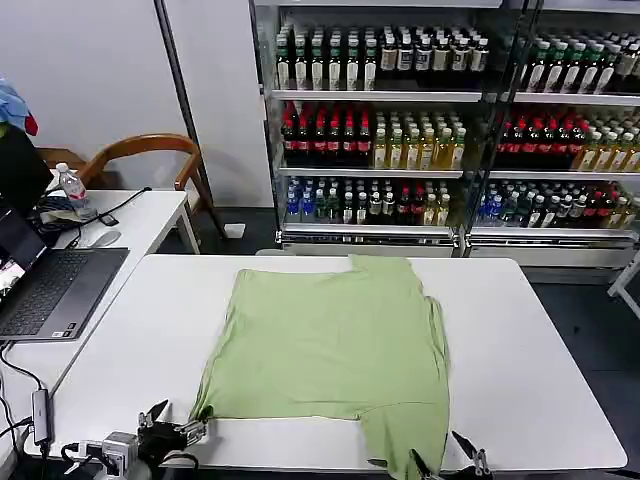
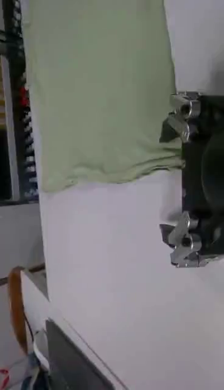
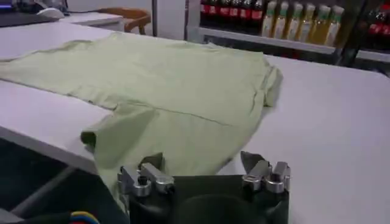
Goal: Fold and organize the clothes.
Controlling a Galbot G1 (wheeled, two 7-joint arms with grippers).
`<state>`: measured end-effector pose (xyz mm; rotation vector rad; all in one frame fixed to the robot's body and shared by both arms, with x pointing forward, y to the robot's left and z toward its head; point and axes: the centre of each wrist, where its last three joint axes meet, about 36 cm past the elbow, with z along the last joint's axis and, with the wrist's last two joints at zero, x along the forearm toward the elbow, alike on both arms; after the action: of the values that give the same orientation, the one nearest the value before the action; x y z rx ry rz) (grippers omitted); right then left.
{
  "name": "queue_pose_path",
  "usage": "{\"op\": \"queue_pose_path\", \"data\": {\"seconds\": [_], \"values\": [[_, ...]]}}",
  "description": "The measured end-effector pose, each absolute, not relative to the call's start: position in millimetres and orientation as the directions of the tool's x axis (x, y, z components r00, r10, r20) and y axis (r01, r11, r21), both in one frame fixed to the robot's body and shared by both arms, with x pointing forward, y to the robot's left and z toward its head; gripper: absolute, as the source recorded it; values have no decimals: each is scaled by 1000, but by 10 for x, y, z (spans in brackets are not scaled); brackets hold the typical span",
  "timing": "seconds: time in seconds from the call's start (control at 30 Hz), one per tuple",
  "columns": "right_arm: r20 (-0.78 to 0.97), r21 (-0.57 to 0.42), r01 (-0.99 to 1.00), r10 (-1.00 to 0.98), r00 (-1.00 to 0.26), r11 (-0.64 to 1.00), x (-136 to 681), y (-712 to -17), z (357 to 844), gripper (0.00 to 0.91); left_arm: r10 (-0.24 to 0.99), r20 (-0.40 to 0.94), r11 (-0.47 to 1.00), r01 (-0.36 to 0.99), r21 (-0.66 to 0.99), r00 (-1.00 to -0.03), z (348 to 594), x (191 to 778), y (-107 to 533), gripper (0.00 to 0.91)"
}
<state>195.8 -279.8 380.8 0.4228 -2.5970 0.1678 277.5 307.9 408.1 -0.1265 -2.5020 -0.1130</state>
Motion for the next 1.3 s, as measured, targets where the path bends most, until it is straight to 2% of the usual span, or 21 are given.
{"op": "queue_pose_path", "data": {"seconds": [0.67, 1.0, 1.3], "values": [[467, -9, -312, -271, -842, 950, 2053, -2719, 3911, 0, 118, 582, 986, 166, 31, -805, 4065, 2785, 2986, 40], [372, -21, -271, -244, -895, 962, 2552, -2808, 4201, 0, 166, 515, 977, 210, 28, -841, 4232, 3026, 3083, 40], [300, -45, -255, -230, -926, 966, 3172, -2793, 4213, 0, 209, 442, 976, 216, -36, -872, 4311, 3409, 3144, 40]]}}
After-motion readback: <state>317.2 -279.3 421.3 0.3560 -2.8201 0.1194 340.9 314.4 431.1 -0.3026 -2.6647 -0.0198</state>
